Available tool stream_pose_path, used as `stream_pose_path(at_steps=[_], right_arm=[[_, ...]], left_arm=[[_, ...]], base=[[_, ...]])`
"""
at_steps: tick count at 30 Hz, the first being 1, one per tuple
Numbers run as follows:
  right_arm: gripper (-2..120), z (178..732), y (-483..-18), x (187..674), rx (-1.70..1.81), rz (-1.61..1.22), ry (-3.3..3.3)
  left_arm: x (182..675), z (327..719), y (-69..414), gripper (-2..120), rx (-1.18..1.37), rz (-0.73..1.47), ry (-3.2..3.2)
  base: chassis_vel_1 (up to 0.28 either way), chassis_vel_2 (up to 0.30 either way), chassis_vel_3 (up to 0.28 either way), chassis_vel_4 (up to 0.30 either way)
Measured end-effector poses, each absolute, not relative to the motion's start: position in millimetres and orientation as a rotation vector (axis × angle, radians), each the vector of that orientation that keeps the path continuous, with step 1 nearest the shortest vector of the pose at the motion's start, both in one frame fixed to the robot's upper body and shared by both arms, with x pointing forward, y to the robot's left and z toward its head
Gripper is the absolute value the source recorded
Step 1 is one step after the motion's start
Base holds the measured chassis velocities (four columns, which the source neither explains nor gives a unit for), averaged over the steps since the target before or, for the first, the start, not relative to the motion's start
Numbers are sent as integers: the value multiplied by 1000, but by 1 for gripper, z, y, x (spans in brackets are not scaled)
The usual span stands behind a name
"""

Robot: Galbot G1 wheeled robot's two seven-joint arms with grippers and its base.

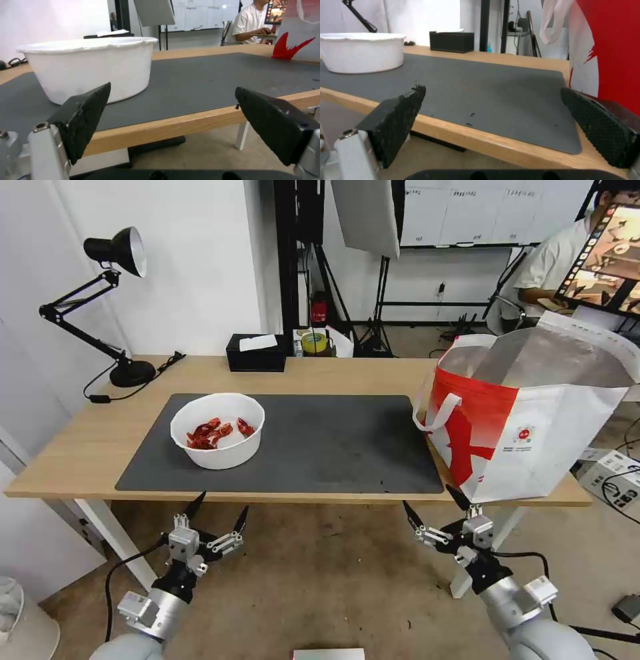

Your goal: Pick up the trash from the table and place it into the takeout bag.

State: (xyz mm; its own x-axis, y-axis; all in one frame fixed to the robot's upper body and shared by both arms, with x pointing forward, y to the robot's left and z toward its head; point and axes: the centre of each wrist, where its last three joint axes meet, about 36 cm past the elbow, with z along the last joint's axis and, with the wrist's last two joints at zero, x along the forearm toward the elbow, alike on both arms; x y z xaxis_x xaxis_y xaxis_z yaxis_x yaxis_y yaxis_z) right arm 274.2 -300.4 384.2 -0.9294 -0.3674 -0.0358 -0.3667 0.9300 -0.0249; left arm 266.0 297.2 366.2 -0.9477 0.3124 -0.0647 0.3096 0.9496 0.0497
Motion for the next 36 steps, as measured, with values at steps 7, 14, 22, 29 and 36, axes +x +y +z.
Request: stream_pose_path(at_steps=[7, 14, 22, 29, 36], right_arm=[[100, 385, -297, 275, -562, -40, 3039], [100, 385, -296, 275, -559, -44, 3041], [100, 386, -296, 276, -559, -45, 3042], [100, 386, -296, 276, -559, -44, 3042], [100, 386, -296, 276, -560, -44, 3041]], left_arm=[[263, 367, 298, 100, 481, 63, 3030], [265, 369, 301, 100, 474, 69, 3022], [305, 408, 325, 100, 465, 104, 2968], [347, 444, 341, 100, 474, 143, 2954], [383, 471, 361, 100, 467, 189, 2990]], base=[[0, 0, 0, 0], [0, 0, 0, 0], [0, 0, 0, 0], [0, 0, 0, 0], [0, 0, 0, 0]])
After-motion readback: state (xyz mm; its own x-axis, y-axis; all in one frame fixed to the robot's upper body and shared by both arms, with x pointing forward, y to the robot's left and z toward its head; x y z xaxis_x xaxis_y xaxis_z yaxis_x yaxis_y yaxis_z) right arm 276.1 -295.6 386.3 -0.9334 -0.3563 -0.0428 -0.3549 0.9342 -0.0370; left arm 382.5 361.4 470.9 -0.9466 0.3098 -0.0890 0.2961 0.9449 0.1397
